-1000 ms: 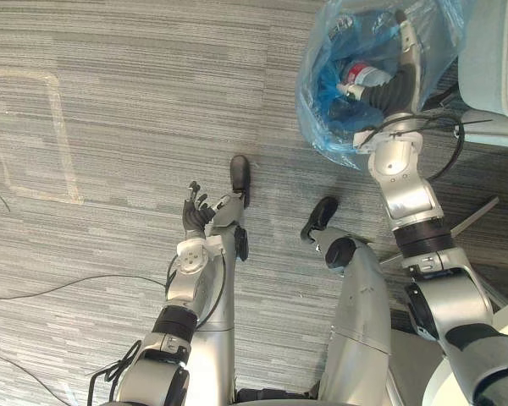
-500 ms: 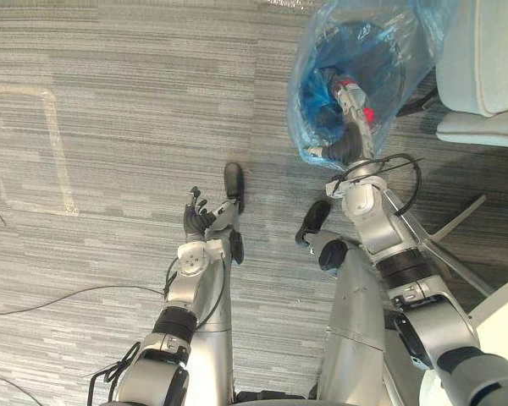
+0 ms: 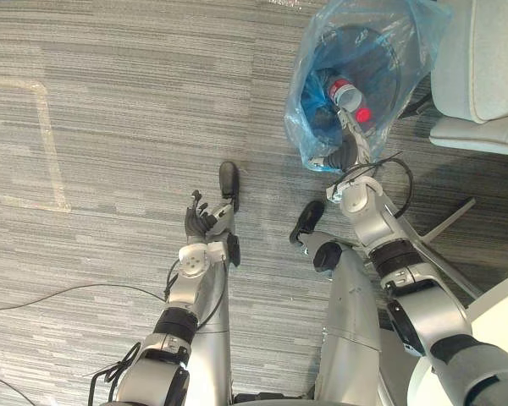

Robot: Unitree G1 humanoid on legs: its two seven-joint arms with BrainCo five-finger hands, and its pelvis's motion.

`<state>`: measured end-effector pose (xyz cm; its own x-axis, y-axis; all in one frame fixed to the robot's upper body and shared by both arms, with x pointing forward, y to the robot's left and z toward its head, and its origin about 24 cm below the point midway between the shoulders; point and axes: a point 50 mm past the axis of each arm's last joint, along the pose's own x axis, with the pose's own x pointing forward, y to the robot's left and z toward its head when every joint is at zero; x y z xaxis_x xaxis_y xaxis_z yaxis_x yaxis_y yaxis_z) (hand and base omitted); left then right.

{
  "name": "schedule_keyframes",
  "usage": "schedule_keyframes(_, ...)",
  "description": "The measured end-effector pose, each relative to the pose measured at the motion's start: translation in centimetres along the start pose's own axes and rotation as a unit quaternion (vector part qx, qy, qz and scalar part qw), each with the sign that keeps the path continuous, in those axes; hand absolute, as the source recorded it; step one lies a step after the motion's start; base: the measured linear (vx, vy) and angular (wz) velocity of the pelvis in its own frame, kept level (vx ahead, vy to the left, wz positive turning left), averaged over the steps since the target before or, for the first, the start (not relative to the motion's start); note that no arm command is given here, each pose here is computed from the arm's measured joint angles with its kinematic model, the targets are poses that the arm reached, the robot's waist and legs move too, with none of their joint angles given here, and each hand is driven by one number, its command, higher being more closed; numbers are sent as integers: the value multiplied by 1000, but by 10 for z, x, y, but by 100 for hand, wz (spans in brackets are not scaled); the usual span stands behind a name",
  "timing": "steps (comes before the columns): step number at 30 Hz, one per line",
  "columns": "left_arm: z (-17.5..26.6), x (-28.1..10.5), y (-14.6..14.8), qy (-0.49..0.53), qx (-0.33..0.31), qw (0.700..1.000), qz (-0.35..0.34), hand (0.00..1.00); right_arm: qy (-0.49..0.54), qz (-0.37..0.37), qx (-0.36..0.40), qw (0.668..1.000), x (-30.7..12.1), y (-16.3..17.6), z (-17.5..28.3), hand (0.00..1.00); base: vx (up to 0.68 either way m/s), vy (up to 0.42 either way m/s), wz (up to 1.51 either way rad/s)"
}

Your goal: Gather rubbish on tea table into small bin, then transfer packed bag to large trash can.

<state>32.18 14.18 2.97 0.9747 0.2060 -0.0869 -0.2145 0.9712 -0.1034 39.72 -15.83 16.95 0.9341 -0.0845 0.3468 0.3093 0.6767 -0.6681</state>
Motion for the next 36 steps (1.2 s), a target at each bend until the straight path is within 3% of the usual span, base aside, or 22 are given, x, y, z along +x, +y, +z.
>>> schedule_keyframes(19,7,1,-4,-9,-20,1000,-4,0,0,-21,99,995,3,-8,12,100,-53,-11,0)
schedule_keyframes(25,7,1,-4,-6,-19,1000,-6,0,-1,-32,198,980,-4,-8,18,100,-61,-15,-3)
schedule_keyframes(28,-4,-2,-3,20,-12,1000,-12,0,15,-21,302,953,-14,1,15,100,-61,-15,-6)
schedule_keyframes(36,-29,-16,3,66,-9,998,-8,0,26,-4,409,912,-38,17,11,100,-48,-13,-2)
